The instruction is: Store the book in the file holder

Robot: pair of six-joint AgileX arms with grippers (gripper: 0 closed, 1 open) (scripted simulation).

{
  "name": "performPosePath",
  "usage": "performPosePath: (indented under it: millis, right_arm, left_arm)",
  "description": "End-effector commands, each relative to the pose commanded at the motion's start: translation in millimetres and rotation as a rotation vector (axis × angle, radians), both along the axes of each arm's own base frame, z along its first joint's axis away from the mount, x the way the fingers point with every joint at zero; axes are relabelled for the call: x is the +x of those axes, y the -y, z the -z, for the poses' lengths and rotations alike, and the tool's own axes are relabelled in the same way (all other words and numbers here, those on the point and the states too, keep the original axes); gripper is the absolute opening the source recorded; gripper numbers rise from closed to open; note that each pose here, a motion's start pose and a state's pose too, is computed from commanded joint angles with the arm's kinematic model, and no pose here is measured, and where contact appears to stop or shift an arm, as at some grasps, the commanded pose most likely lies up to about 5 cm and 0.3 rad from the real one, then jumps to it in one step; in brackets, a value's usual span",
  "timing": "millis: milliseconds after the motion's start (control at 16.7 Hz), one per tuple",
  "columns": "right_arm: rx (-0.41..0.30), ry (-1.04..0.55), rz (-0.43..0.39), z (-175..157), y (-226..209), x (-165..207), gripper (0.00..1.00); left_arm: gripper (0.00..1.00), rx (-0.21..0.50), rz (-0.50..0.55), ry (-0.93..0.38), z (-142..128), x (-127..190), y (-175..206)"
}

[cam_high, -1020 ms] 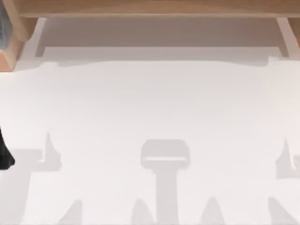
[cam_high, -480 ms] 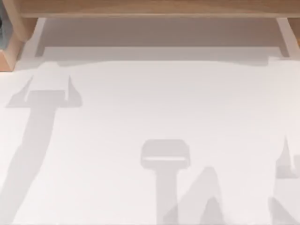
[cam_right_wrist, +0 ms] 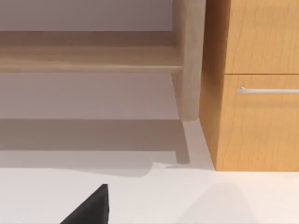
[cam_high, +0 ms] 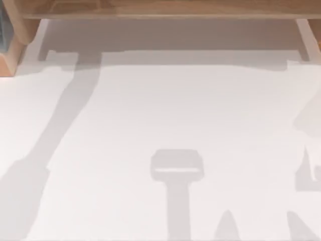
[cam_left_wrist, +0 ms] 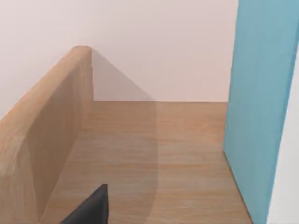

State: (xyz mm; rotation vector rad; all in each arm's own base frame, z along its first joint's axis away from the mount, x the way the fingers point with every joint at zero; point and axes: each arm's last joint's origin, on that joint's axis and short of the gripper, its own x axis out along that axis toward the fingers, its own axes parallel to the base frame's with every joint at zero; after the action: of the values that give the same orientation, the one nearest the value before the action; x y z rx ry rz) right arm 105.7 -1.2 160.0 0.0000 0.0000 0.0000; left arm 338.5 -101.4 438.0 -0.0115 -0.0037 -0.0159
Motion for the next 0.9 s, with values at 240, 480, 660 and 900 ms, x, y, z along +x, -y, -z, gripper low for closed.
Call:
performPosePath:
  millis: [240,480,660,900]
  right_arm:
    - [0.0,0.0,0.0,0,0,0,1.0]
    - [0.0,0.0,0.0,0,0,0,1.0]
    - [0.0,0.0,0.0,0,0,0,1.0]
    - [0.0,0.0,0.0,0,0,0,1.0]
  left_arm:
    - [1.0,-0.001,0.001,0.004,1,52,37]
    - [1.0,-0.002,0.001,0.007,6,72,54]
    - [1.0,-0.002,0.001,0.007,6,72,55]
    - [1.0,-0.001,0.001,0.007,6,75,53]
